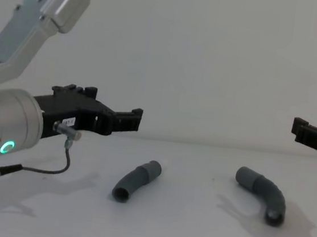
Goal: Use both hands to pick up one end of the pipe from the table, align the ends, and insert them.
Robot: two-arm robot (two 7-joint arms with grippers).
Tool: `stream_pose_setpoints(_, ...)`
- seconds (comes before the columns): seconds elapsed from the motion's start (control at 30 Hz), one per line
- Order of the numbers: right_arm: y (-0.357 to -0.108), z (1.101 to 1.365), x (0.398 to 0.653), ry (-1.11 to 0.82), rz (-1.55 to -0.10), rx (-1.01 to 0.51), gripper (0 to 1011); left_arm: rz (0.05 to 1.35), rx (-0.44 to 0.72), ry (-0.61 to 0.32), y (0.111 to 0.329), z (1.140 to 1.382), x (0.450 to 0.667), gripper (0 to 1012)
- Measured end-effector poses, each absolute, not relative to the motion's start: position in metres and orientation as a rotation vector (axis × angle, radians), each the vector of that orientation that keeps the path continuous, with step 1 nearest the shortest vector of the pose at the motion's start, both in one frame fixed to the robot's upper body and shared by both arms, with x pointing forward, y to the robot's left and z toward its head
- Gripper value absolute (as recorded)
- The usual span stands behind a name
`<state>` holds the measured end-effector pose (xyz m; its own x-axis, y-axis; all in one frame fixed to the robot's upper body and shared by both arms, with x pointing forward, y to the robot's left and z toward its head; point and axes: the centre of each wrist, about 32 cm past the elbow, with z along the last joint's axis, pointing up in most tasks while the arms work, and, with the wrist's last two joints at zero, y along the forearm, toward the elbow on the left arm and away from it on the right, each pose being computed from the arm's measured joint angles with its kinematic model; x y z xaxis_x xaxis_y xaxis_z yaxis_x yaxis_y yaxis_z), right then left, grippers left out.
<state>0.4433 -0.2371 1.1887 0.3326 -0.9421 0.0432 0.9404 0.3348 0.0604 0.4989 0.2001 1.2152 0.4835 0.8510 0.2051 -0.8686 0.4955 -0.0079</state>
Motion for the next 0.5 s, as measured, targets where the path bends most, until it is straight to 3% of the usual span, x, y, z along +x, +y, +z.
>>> stream_pose_setpoints(0.5, -0.237, 1.189, 0.443, -0.075, -1.229, 0.026, 1001, 0.885, 0.24, -0.05, 0.203, 1.243, 0.522, 1001)
